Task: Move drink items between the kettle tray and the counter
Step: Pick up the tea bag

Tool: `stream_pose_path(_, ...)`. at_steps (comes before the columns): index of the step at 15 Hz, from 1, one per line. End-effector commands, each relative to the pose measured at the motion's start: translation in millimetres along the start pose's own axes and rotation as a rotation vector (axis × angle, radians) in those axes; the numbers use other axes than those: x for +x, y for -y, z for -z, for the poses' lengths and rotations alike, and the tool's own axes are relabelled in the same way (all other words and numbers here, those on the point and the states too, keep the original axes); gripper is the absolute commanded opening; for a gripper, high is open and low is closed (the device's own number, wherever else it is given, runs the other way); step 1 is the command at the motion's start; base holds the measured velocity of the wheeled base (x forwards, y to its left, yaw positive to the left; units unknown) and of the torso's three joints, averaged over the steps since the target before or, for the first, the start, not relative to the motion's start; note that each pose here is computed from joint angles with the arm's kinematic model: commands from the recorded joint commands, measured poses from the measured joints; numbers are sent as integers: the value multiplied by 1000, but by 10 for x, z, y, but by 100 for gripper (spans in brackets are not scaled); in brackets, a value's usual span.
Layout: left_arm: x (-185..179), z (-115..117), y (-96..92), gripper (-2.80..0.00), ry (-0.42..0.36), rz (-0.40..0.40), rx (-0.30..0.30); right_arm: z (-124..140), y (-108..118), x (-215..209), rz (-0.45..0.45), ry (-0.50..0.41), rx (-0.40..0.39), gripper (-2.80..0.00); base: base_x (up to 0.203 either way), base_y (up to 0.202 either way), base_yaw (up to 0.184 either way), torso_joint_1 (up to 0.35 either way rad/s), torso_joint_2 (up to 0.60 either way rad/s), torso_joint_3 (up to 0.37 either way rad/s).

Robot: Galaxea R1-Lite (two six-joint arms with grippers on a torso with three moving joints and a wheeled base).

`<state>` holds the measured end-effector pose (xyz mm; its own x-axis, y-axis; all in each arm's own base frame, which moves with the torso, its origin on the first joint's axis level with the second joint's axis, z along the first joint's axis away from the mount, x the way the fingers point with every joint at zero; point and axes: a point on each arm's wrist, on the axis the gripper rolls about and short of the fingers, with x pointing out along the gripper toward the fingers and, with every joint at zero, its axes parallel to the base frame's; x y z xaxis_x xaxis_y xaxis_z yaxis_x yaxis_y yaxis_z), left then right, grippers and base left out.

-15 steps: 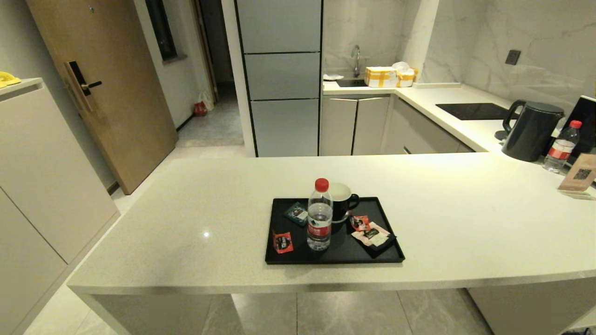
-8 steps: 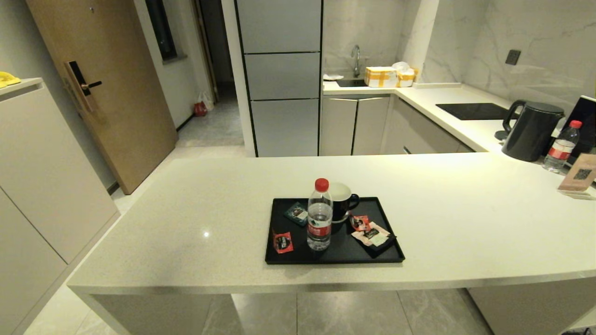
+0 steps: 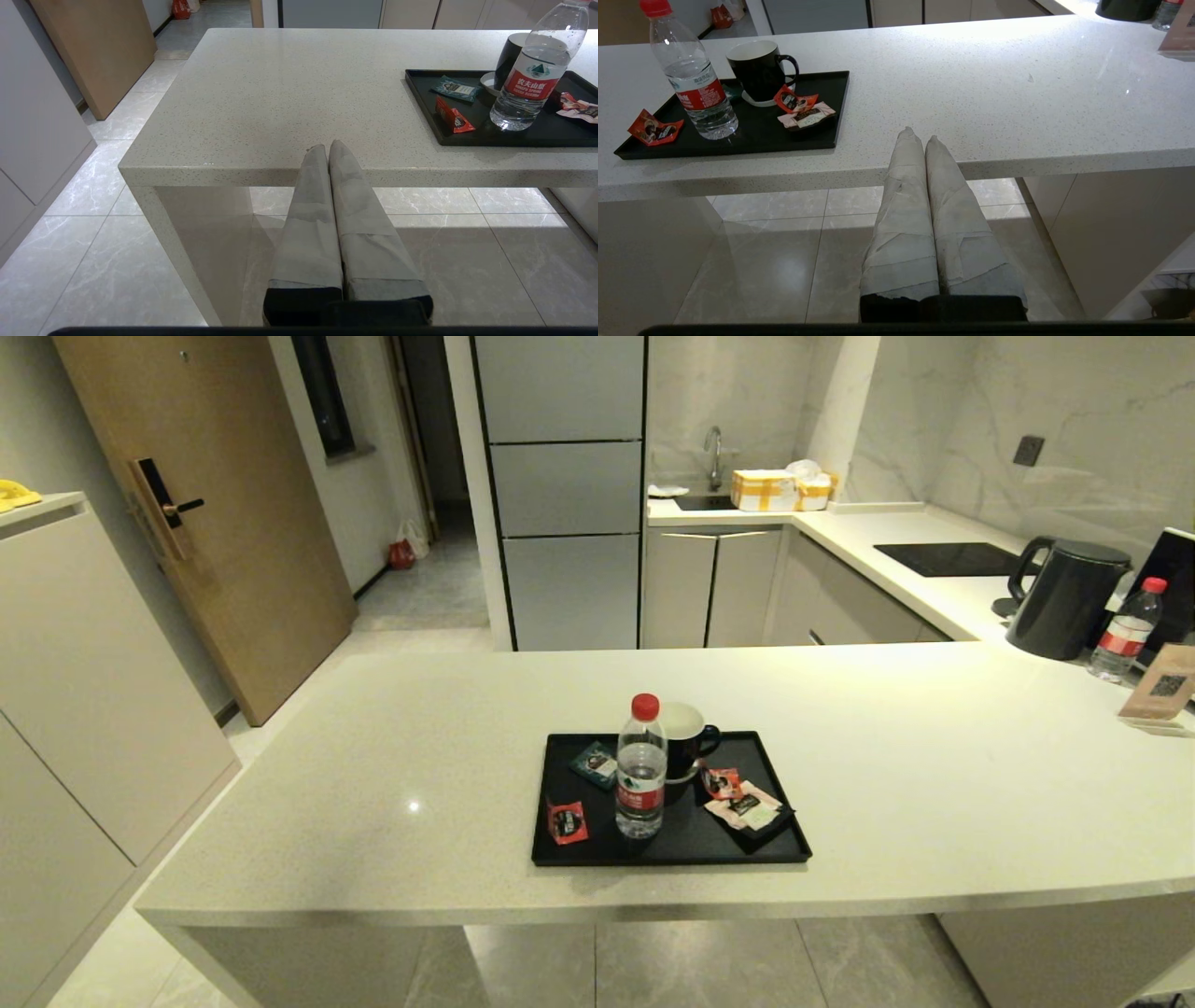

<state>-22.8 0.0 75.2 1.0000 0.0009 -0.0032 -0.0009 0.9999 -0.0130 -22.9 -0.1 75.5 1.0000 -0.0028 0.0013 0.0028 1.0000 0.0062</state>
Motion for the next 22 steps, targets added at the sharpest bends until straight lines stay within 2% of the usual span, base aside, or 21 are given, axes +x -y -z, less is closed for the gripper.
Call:
stream_pose_path(1,1,4,0,-280,-1,0,-1,4,0,2,1,-3,0,-280,0,0,0,0,0,0)
stream_pose_path(17,-5,-16,0,-280,-4,-4,11,4,0,2,-1,-3,-5,-280,0,0,0,0,0,0)
stream_pose_path(18,-22,-94,0,-280,10,-5,20,4,0,2,-1,-3,-5,-280,0,0,0,0,0,0)
stream_pose_path(20,-80,-479,4,-280,-2,-10,11,4,0,2,-1,-3,-5,-280,0,0,0,0,0,0)
stream_pose_path(21,-59,-705,7,-280,-56,-7,4,4,0,2,-1,-3,-5,-280,0,0,0,0,0,0)
stream_pose_path(22,34,-940,11,-280,-159,3,-2,4,0,2,-1,-3,-5,-280,0,0,0,0,0,0)
